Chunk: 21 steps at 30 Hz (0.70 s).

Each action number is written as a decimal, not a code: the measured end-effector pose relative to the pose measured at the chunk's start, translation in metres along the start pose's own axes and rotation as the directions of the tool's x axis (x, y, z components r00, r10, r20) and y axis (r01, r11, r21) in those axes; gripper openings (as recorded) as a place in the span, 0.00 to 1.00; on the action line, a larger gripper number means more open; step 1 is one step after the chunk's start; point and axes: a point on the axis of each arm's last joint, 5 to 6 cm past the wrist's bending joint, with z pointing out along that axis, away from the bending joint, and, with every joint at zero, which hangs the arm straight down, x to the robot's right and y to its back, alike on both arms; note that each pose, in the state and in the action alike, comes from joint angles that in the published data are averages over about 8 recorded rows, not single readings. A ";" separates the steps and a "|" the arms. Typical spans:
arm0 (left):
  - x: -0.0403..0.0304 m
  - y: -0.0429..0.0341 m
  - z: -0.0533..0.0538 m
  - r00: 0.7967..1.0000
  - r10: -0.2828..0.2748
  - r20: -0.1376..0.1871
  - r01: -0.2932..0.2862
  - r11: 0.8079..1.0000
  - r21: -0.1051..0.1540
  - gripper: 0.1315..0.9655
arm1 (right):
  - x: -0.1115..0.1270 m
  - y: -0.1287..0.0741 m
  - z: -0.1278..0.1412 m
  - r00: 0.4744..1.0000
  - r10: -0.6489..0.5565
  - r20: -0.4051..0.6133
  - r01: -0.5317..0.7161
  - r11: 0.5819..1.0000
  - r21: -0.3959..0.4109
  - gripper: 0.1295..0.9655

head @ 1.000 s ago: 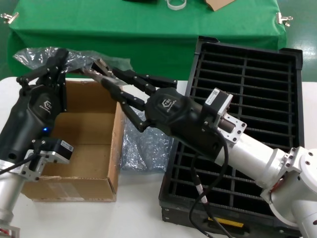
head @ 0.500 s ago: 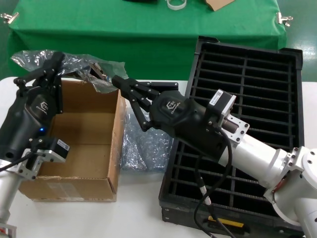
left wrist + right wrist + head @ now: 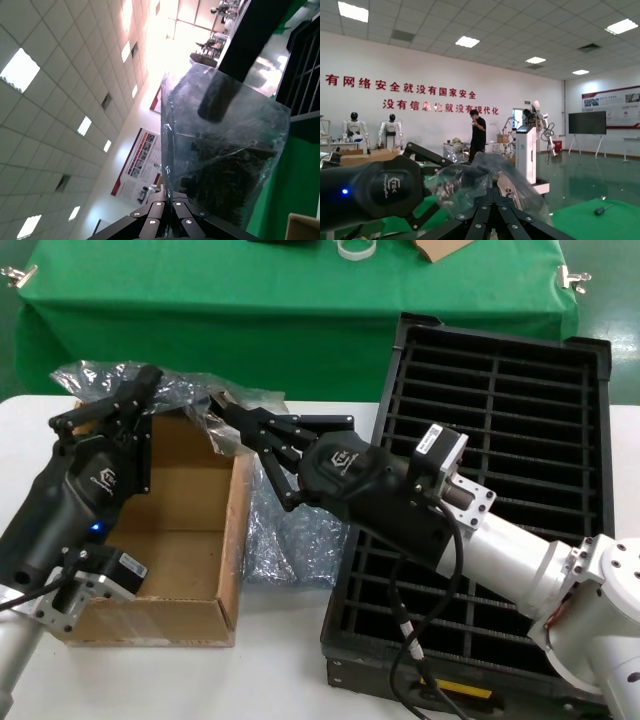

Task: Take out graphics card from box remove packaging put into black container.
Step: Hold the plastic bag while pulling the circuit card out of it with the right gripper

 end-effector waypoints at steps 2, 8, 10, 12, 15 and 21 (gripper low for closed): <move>-0.0008 -0.0010 -0.001 1.000 -0.004 -0.003 0.004 1.000 0.009 0.01 | 0.000 0.001 0.001 1.000 0.005 0.001 -0.005 1.000 -0.004 0.00; -0.0040 -0.0019 -0.003 1.000 -0.015 -0.005 0.015 1.000 0.020 0.01 | 0.002 0.004 0.002 1.000 0.013 0.001 -0.013 1.000 -0.018 0.00; -0.0051 -0.0016 -0.004 1.000 -0.019 -0.006 0.019 1.000 0.023 0.01 | 0.002 0.004 0.003 1.000 0.015 0.000 -0.015 1.000 -0.023 0.00; -0.0062 -0.0010 -0.006 1.000 -0.024 -0.010 0.024 0.999 0.026 0.01 | 0.002 0.005 0.003 1.000 0.015 -0.003 -0.016 1.000 -0.027 0.00; -0.0076 0.0004 -0.009 0.999 -0.032 -0.019 0.033 0.999 0.031 0.01 | 0.003 0.006 0.004 1.000 0.015 -0.008 -0.016 0.999 -0.029 0.00; -0.0103 0.0034 -0.017 0.998 -0.049 -0.043 0.051 0.998 0.039 0.01 | 0.004 0.006 0.003 1.000 0.011 -0.016 -0.012 0.999 -0.032 0.01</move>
